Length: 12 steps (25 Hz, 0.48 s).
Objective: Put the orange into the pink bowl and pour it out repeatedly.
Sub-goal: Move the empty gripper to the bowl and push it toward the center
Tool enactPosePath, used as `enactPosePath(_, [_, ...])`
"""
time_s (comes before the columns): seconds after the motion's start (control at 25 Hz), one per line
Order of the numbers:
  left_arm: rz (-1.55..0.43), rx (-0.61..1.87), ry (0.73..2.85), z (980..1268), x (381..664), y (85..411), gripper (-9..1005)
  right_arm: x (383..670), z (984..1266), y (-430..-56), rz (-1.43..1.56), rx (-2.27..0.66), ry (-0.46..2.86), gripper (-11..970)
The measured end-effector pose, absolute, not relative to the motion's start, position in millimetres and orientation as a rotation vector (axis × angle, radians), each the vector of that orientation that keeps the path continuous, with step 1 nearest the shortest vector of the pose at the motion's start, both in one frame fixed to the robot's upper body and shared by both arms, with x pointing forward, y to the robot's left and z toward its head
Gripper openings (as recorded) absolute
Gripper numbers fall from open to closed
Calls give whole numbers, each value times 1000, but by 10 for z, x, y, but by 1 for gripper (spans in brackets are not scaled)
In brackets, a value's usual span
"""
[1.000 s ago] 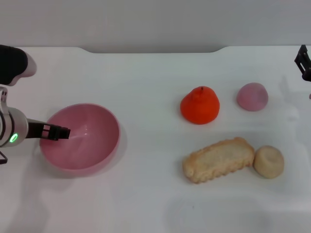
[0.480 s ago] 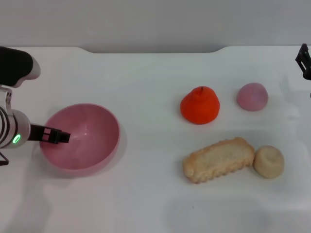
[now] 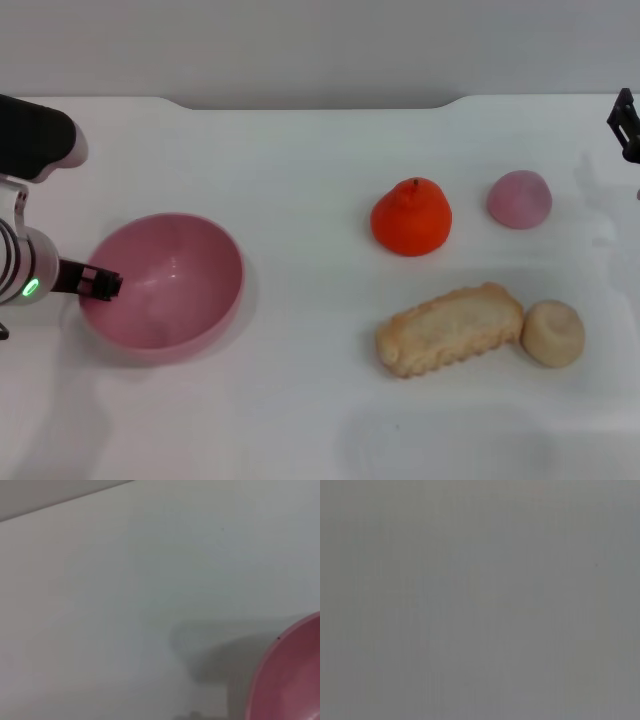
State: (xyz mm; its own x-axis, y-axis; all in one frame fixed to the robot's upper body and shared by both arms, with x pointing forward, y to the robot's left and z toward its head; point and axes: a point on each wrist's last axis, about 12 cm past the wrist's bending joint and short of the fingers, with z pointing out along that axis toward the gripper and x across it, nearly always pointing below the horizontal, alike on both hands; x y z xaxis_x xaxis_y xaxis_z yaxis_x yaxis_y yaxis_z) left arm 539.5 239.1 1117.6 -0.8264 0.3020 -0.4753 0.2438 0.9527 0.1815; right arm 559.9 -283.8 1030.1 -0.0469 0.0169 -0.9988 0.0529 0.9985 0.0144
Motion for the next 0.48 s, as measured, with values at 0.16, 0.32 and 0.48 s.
enactPosePath(0.16, [164,398,2585,11167,5397,2387,550,5594,10297,-2835,-28,51,1619,820])
enactPosePath(0.32, [164,401,2583,11168,5400,2382,434,5585,10289,-2829,-27,49,1622,819])
enactPosePath(0.48, [156,424,2562,11163,5410,2334,329,5583,10288,-2826,-26,49,1622,818])
